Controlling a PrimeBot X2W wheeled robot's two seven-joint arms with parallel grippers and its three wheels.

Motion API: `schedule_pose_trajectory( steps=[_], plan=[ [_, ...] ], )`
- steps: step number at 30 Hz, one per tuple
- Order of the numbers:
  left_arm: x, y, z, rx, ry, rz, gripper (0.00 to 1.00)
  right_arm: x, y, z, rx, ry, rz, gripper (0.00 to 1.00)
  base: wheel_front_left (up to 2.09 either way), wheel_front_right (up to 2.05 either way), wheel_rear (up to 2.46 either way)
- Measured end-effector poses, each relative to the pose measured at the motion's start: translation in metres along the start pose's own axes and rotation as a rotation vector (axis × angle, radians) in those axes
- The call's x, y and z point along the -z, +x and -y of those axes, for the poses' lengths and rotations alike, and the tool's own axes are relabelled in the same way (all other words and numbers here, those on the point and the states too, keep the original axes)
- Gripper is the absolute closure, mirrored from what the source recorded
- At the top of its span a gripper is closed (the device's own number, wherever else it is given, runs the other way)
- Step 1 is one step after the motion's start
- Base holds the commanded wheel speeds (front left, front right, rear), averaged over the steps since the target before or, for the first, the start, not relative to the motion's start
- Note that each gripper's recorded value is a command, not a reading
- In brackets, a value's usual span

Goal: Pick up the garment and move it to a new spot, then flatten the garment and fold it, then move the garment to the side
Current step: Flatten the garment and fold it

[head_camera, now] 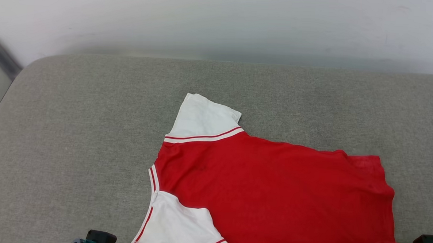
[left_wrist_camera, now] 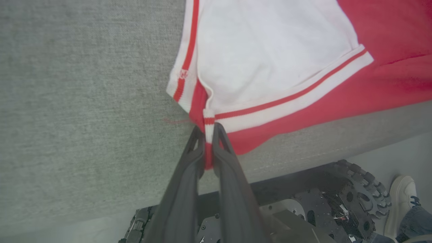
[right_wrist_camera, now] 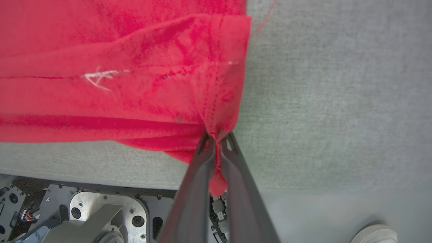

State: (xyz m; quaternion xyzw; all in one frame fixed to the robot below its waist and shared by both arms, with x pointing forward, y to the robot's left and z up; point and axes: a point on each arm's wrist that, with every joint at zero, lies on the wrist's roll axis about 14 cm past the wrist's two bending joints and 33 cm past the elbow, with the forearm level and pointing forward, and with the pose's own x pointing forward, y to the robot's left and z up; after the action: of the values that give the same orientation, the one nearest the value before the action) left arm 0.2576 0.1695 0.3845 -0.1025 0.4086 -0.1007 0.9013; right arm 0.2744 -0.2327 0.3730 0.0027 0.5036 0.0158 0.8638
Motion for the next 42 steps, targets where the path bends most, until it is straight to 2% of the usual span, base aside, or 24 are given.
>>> schedule_pose_trajectory(
  steps=[3,4,5,6,9,13,18,24,29,33,38,42],
  plan=[
    [0.004,0.004,-0.001,0.004,0.004,-0.017,1.0,0.006,0.004,-0.001,-0.004,0.007,-0.02,1.0,0.0,0.0,0.0],
    [0.004,0.006,-0.001,0.004,0.005,-0.019,0.62,0.007,0.005,-0.002,-0.008,0.008,-0.022,1.0,0.0,0.0,0.0],
    [0.004,0.007,-0.001,0.008,0.009,-0.016,0.0,0.007,0.006,-0.003,-0.011,0.009,-0.019,0.51,0.0,0.0,0.0],
    [0.003,0.007,-0.002,0.004,0.011,-0.009,0.0,0.005,0.006,-0.004,-0.012,0.008,-0.007,0.0,0.0,0.0,0.0],
    [-0.004,0.008,-0.004,-0.006,0.008,0.034,0.0,-0.003,0.007,-0.006,-0.024,0.02,0.032,0.0,0.0,0.0,0.0],
    [-0.029,0.005,-0.005,-0.016,0.022,0.154,0.0,-0.032,-0.001,-0.008,-0.037,0.028,0.165,0.0,0.0,0.0,0.0],
    [-0.092,-0.009,0.001,-0.012,0.073,0.462,0.0,-0.083,-0.026,-0.016,-0.078,0.022,0.415,0.0,0.0,0.0,0.0],
    [-0.136,-0.029,0.017,0.021,0.165,0.735,0.0,-0.13,-0.061,-0.02,-0.098,0.01,0.71,0.0,0.0,0.0,0.0],
    [-0.158,-0.033,0.025,0.016,0.157,0.841,0.0,-0.156,-0.085,-0.035,-0.138,0.016,0.926,0.0,0.0,0.0,0.0],
    [-0.178,-0.04,0.033,0.03,0.154,0.922,0.0,-0.163,-0.093,-0.045,-0.161,-0.005,1.022,0.0,0.0,0.0,0.0],
    [-0.197,-0.036,0.042,0.062,0.155,0.98,0.0,-0.173,-0.09,-0.054,-0.189,0.002,1.067,0.0,0.0,0.0,0.0],
    [-0.215,-0.02,0.041,0.071,0.207,0.985,0.0,-0.184,-0.084,-0.056,-0.193,0.0,1.089,0.0,0.0,0.0,0.0]
  ],
)
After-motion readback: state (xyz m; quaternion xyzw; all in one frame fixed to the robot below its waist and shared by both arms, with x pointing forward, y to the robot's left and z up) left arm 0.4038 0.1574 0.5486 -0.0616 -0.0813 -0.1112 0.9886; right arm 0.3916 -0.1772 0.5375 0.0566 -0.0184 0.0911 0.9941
